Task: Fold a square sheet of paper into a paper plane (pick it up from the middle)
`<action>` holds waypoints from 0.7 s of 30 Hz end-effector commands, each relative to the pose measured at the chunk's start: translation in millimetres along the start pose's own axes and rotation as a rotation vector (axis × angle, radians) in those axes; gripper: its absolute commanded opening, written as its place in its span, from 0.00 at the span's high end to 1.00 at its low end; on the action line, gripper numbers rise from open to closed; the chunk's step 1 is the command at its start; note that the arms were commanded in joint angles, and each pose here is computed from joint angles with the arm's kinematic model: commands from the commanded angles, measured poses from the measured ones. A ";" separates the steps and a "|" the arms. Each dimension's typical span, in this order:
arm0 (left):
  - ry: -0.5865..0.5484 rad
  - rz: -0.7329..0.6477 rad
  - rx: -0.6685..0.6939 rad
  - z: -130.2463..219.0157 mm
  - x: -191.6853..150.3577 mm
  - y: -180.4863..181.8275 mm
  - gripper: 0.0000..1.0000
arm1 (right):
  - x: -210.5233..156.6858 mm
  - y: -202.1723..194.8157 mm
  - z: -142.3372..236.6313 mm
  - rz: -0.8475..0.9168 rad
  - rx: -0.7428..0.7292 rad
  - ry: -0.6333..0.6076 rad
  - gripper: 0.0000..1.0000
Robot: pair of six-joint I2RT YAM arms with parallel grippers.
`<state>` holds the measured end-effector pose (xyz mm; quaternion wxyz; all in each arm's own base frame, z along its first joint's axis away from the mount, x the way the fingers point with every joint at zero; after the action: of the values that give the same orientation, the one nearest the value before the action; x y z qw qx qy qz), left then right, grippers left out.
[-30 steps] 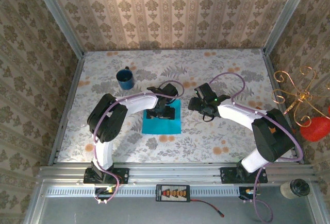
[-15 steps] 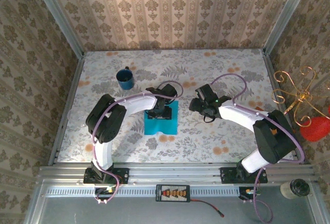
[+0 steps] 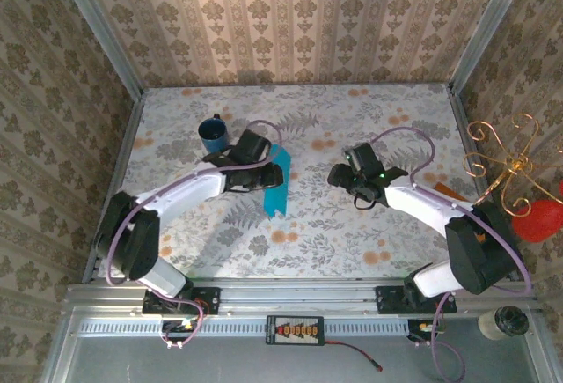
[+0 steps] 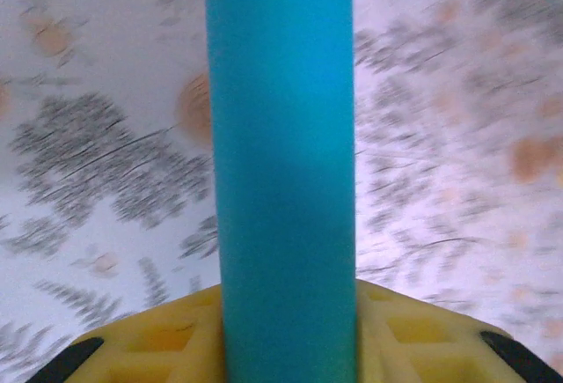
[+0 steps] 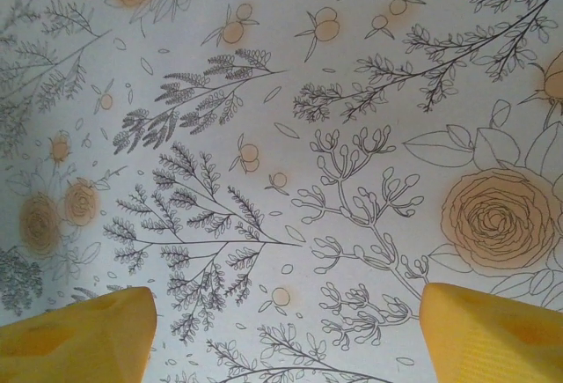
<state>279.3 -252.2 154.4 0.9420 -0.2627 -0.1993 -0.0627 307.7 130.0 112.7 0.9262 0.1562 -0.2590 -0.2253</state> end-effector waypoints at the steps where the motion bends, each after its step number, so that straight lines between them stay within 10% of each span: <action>1: -0.035 0.023 -0.314 4.7 12.2 -29.9 0.65 | 4.7 9.7 5.3 -0.015 0.082 -0.008 0.20; 21: -0.027 0.223 -0.310 -73.6 -4.0 19.3 0.70 | -6.8 31.4 -1.6 -0.130 0.233 0.072 0.34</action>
<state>299.3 -282.3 91.3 0.8889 -0.4321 -0.1520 -0.0002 309.8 146.9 112.7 0.9041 0.2457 -0.2428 -0.2516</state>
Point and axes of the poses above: each hand's point on the last joint's axis, 136 mm out from that joint toward the fingers, its own z axis back along the fingers, its own y axis along the line the jaws close on, x = y × z, the point moved 4 cm from there along z, back along the fingers, and after that the axes turned 3 degrees about -z, right-handed, at the moved point
